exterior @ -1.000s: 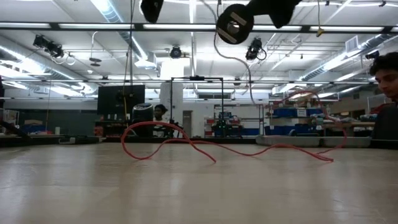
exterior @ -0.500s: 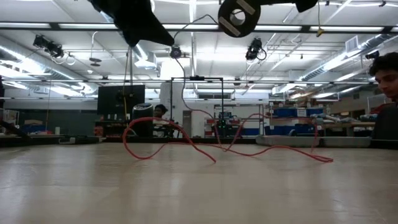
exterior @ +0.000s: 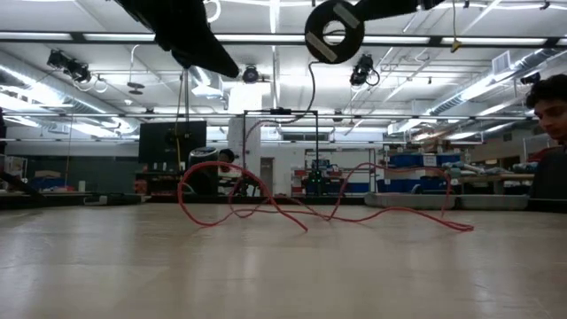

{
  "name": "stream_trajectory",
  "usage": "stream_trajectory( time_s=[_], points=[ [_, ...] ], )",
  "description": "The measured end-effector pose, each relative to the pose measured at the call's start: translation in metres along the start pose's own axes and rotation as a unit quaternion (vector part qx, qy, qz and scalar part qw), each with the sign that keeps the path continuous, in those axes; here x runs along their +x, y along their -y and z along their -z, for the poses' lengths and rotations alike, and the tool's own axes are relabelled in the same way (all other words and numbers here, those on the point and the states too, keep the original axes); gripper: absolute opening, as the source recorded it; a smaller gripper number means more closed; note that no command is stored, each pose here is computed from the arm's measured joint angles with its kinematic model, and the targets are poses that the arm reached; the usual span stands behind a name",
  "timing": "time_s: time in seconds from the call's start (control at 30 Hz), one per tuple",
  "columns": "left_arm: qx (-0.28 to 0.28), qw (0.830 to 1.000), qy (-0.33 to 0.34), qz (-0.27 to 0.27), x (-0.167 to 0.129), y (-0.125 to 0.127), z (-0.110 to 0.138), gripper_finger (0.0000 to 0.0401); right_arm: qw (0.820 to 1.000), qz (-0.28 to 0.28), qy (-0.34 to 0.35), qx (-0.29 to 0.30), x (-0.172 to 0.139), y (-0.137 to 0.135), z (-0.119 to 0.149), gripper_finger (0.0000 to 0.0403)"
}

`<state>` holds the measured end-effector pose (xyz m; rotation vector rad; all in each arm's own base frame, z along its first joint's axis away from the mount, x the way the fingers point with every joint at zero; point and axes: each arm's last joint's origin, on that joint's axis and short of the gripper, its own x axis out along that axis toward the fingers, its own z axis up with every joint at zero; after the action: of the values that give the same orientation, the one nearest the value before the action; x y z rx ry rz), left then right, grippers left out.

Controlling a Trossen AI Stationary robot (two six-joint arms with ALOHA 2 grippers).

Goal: Coil cords
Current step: Uncoil the red cable wire from the black spool

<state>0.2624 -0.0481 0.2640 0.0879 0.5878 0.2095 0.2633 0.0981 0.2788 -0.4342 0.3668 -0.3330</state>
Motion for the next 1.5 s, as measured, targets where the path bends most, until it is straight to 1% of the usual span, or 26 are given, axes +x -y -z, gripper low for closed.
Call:
stream_trajectory(
  time_s=[0.1, 0.23, 0.33, 0.5, 0.77, 0.9, 1.0, 1.1, 1.2, 1.3, 1.5],
  points=[
    [-0.014, 0.999, 0.051, 0.005, -0.001, 0.001, -0.01, 0.0106, 0.999, -0.028, 0.009, 0.017, 0.009, 0.008, 0.0, 0.0],
    [-0.02, 0.992, 0.124, 0.01, -0.003, 0.001, -0.025, 0.0106, 0.995, -0.077, 0.038, 0.043, 0.019, 0.018, -0.003, 0.0],
    [-0.012, 0.988, 0.153, 0.009, -0.005, 0.001, -0.031, 0.0105, 0.993, -0.091, 0.054, 0.051, 0.024, 0.023, -0.005, 0.0],
    [-0.007, 0.986, 0.165, 0.004, -0.005, 0.0, -0.034, 0.0105, 0.991, -0.109, 0.069, 0.042, 0.027, 0.028, -0.005, 0.0],
    [-0.007, 0.986, 0.167, 0.004, -0.005, 0.0, -0.034, 0.0105, 0.989, -0.111, 0.082, 0.047, 0.032, 0.035, -0.006, 0.0],
    [-0.011, 0.983, 0.181, 0.002, -0.006, -0.001, -0.037, 0.0105, 0.989, -0.113, 0.089, 0.047, 0.035, 0.04, -0.006, 0.0],
    [-0.004, 0.98, 0.197, -0.013, -0.006, -0.006, -0.04, 0.0105, 0.986, -0.116, 0.104, 0.056, 0.039, 0.046, -0.007, 0.0],
    [-0.008, 0.976, 0.215, -0.027, -0.005, -0.013, -0.045, 0.0105, 0.983, -0.117, 0.127, 0.065, 0.042, 0.053, -0.009, 0.0],
    [0.002, 0.975, 0.22, -0.04, -0.003, -0.019, -0.046, 0.0105, 0.981, -0.115, 0.133, 0.076, 0.044, 0.058, -0.01, 0.0],
    [0.006, 0.975, 0.221, -0.032, -0.002, -0.022, -0.047, 0.0105, 0.981, -0.116, 0.136, 0.078, 0.044, 0.059, -0.01, 0.0],
    [0.012, 0.973, 0.229, 0.01, 0.001, -0.021, -0.047, 0.0103, 0.978, -0.123, 0.143, 0.087, 0.044, 0.058, -0.011, 0.0]
  ],
)
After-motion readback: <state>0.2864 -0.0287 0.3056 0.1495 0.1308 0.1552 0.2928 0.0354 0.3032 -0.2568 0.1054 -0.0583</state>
